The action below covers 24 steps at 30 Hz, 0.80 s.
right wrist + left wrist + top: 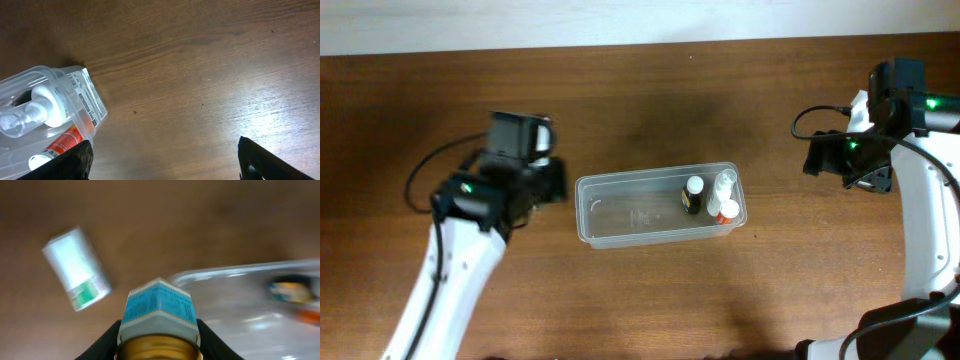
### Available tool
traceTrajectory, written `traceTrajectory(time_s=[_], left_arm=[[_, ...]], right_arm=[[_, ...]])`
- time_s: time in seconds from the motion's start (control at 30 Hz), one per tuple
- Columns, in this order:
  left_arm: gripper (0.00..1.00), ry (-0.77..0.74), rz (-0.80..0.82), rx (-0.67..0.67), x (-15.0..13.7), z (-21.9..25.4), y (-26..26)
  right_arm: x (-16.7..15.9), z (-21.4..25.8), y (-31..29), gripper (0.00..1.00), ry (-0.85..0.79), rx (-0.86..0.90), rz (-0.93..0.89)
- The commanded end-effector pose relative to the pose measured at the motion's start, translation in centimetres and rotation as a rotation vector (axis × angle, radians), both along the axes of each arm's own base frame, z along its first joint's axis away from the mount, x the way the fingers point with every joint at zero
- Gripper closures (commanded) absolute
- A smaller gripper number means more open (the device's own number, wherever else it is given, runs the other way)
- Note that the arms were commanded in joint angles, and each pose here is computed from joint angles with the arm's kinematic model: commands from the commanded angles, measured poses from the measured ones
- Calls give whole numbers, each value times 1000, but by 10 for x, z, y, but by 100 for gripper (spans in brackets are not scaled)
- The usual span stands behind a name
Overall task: Pack container
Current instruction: 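Place the gold-capped jar into the container with the left gripper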
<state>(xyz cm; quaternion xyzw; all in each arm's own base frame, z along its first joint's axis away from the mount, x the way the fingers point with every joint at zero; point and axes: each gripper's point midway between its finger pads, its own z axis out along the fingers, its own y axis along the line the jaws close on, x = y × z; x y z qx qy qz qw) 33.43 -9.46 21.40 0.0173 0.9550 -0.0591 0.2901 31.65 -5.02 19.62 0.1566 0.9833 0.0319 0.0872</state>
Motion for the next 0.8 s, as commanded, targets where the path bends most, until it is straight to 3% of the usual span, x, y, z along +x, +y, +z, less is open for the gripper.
traceTrajectory(time_s=[0.0,0.3,0.5,0.77], left_arm=[[80,-12,-131,-23,-9,-1,-52],[79,136,-342,-5,-22,-79,-153],[79,227,-397,12,-24,-134,-182],[48,222,-421,-3,-19,-132,-189]], right_arm=[[-1,-1,0,16,-1,4,3],[-1,-1,0,16,-1,4,3],[-1,-1,0,16,0,4,3],[-1,-1,0,16,-1,3,7]])
